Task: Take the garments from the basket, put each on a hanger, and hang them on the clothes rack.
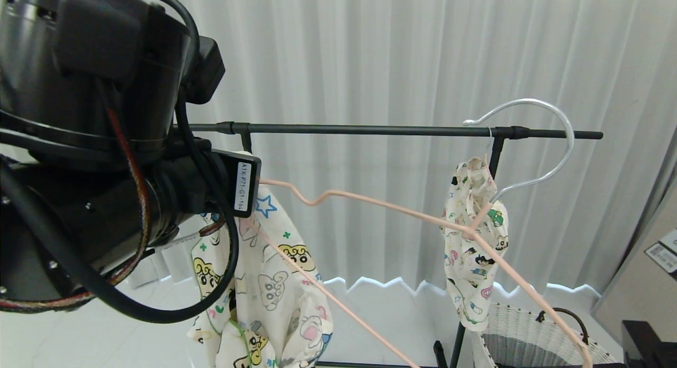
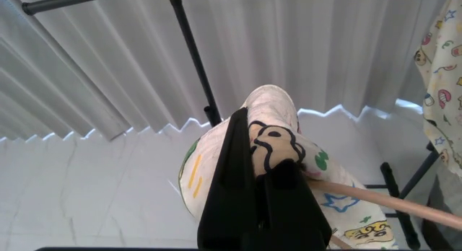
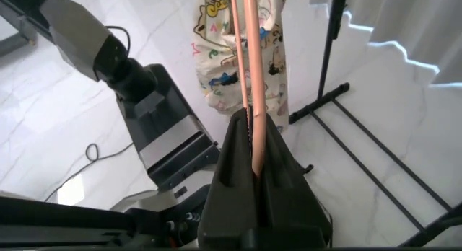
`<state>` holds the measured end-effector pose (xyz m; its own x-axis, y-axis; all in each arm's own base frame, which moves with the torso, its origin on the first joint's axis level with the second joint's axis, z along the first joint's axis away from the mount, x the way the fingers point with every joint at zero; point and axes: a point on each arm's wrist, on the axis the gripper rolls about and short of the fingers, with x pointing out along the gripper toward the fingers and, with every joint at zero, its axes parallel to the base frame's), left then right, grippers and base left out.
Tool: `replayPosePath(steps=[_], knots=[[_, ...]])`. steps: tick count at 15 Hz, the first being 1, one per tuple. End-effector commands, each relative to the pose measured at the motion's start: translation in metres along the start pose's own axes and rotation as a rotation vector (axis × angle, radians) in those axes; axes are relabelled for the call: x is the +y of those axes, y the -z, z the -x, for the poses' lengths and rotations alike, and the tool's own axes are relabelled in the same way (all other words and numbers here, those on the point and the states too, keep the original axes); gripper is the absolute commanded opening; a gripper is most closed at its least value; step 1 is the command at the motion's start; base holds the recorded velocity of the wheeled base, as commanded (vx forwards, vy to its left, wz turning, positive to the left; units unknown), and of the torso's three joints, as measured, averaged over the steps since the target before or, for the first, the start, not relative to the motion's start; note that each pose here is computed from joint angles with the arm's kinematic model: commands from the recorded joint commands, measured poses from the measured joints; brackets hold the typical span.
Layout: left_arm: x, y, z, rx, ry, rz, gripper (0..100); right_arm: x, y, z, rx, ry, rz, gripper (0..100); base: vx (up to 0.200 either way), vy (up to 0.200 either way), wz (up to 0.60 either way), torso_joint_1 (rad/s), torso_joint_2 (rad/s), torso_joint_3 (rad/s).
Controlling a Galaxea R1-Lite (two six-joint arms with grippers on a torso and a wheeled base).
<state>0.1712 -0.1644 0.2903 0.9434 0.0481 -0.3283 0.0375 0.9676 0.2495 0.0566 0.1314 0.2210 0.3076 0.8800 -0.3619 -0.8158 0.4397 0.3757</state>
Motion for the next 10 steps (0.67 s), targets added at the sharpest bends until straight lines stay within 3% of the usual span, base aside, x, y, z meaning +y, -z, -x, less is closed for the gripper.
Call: replayPosePath(steps=[1, 7, 10], knots=[[-0.001, -0.001, 0.000, -0.002, 0.000, 0.000, 0, 0.000, 0.001, -0.005, 0.026, -0.019, -0.008, 0, 0.000, 0.000, 0.00, 0.000, 0.00, 0.000], [0.000, -0.001, -0.001, -0.001, -0.010, 0.001, 0, 0.005, 0.005, -0.013, 0.076, -0.056, -0.006, 0, 0.000, 0.000, 0.00, 0.000, 0.00, 0.000], [-0.001, -0.002, 0.000, -0.004, -0.008, 0.003, 0, 0.001, -0.003, -0.031, 0.014, 0.002, -0.013, 0, 0.000, 0.000, 0.00, 0.000, 0.00, 0.000]])
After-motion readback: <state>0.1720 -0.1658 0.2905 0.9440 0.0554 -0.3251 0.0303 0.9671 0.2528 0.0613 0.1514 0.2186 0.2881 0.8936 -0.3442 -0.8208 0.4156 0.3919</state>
